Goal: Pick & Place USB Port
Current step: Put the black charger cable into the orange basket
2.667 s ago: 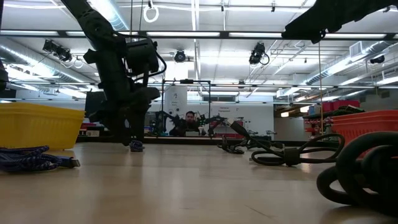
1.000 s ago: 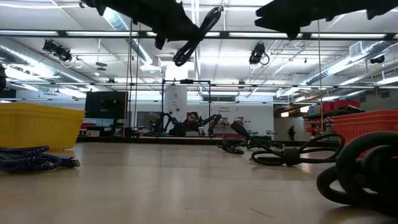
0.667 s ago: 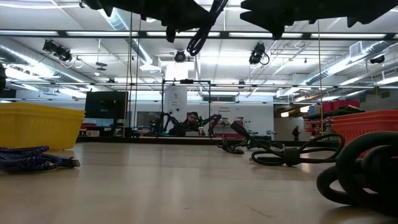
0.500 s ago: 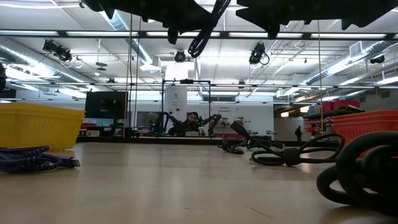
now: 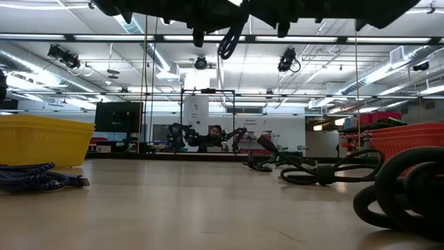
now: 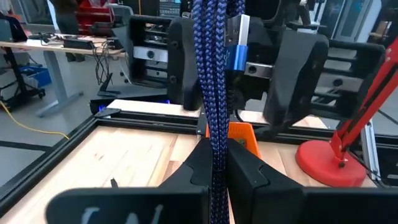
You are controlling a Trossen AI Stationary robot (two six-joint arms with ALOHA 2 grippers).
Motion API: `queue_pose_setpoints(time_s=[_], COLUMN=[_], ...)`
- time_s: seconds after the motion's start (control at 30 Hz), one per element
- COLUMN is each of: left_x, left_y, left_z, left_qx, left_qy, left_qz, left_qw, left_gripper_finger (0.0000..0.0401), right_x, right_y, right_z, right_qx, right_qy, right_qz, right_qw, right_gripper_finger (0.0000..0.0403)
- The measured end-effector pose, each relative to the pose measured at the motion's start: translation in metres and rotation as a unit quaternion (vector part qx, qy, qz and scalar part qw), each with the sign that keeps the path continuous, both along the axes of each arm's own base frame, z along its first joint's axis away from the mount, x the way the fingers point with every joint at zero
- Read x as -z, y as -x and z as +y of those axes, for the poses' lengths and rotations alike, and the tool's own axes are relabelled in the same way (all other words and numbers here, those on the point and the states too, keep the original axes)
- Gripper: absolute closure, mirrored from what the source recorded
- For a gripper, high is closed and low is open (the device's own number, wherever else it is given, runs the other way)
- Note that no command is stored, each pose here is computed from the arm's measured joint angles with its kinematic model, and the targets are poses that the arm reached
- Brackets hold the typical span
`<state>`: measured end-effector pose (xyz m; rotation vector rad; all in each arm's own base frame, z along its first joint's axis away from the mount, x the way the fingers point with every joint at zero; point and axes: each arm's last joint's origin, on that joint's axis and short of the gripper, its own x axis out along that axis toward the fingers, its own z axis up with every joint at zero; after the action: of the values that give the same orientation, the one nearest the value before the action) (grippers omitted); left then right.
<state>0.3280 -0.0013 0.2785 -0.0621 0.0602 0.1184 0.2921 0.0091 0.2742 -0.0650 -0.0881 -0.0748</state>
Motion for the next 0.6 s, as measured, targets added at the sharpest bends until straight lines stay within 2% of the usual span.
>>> queue_pose_setpoints(time_s=[0.1,0.2,0.23,0.43,0.5,0.6], left_x=[0.0002,0.0015,0.0016,0.0010,0.0008,0.0007], left_y=[0.0000,0.0002,0.0002,0.0001,0.0000,0.0003], left_z=[-0.0002,-0.0001,-0.0001,0.0009,0.0009,0.0020], left_qx=[0.000,-0.002,-0.001,-0.004,-0.004,-0.010], left_qy=[0.000,-0.002,-0.002,0.000,0.000,-0.001], left_qz=[0.001,0.007,0.007,0.004,0.003,0.004], left_qw=[1.000,1.000,1.000,1.000,1.000,1.000], left_gripper_finger=[0.0377,0.0377,0.0377,0.0377,0.0357,0.0307], right_x=[0.0009,0.0034,0.0035,0.0013,-0.0001,-0.0032], right_y=[-0.0061,-0.0078,-0.0077,-0.0056,-0.0042,0.0002], right_z=[-0.0018,-0.0032,-0.0033,-0.0051,-0.0068,-0.0099], right_qx=[0.010,0.020,0.022,0.032,0.031,0.046], right_qy=[0.013,0.022,0.025,0.020,0.020,0.021], right_qz=[0.026,0.044,0.044,0.045,0.046,0.051], right_qw=[1.000,0.999,0.998,0.998,0.998,0.997], right_gripper_finger=[0.0270,0.0368,0.0380,0.0387,0.0387,0.0387])
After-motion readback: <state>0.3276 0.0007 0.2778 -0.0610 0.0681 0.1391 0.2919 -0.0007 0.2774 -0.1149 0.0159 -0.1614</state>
